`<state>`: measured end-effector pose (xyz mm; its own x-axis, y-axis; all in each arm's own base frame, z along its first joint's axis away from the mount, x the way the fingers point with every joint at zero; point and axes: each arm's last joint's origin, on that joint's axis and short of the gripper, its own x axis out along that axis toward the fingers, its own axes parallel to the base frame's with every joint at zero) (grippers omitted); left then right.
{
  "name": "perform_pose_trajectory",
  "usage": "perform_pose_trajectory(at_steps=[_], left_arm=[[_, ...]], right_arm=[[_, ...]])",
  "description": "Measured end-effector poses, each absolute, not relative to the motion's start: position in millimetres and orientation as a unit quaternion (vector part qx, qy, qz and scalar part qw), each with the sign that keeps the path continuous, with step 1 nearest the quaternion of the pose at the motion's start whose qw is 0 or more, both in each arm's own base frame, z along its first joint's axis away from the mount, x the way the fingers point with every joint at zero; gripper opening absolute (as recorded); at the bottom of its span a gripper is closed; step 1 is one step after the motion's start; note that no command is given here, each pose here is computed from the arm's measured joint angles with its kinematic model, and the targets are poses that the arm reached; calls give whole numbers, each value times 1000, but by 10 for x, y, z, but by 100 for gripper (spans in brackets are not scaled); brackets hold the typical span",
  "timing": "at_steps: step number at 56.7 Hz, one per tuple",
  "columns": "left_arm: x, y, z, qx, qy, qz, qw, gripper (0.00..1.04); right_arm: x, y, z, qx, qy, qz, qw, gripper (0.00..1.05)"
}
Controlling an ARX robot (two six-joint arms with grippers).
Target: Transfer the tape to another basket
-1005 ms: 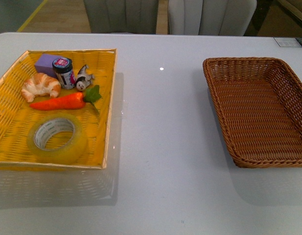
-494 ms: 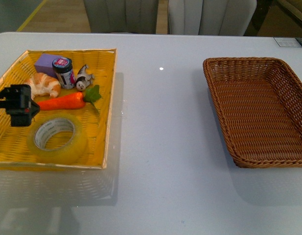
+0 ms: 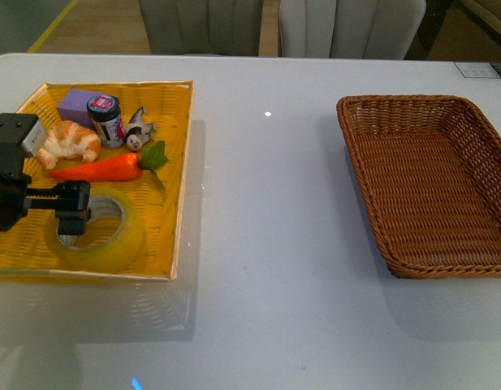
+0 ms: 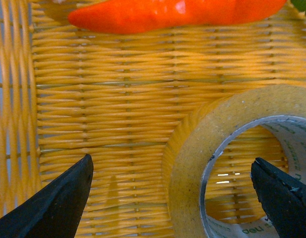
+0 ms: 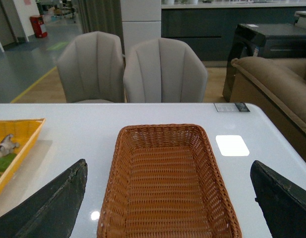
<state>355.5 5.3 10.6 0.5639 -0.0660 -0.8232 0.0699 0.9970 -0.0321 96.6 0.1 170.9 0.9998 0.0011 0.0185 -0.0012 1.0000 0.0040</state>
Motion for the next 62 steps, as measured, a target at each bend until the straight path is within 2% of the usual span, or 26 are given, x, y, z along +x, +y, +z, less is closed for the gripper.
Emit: perform_pose_trajectory(at_steps=[4, 6, 26, 29, 33, 52, 62], left_arm=[[3567, 33, 64, 6, 469, -42, 882, 95], [3570, 22, 54, 8, 470, -44, 882, 90], [3574, -41, 48, 5, 471, -41, 881, 37], [3575, -39, 107, -7, 464, -36, 885, 24], [3568, -22, 184, -24, 457, -32, 889, 17], [3567, 20, 900, -92, 382, -36, 919, 15], [3514, -193, 1304, -119, 352, -63, 926, 15]], right_arm=[[966, 1, 1711, 2, -9, 1, 1000, 96], [966, 1, 1711, 2, -9, 1, 1000, 96], [966, 1, 1711, 2, -9, 1, 1000, 96], [966, 1, 1711, 2, -9, 1, 1000, 96], [966, 1, 1711, 2, -9, 1, 1000, 96], [966, 1, 1711, 2, -9, 1, 1000, 96], [966, 1, 1711, 2, -9, 1, 1000, 96]])
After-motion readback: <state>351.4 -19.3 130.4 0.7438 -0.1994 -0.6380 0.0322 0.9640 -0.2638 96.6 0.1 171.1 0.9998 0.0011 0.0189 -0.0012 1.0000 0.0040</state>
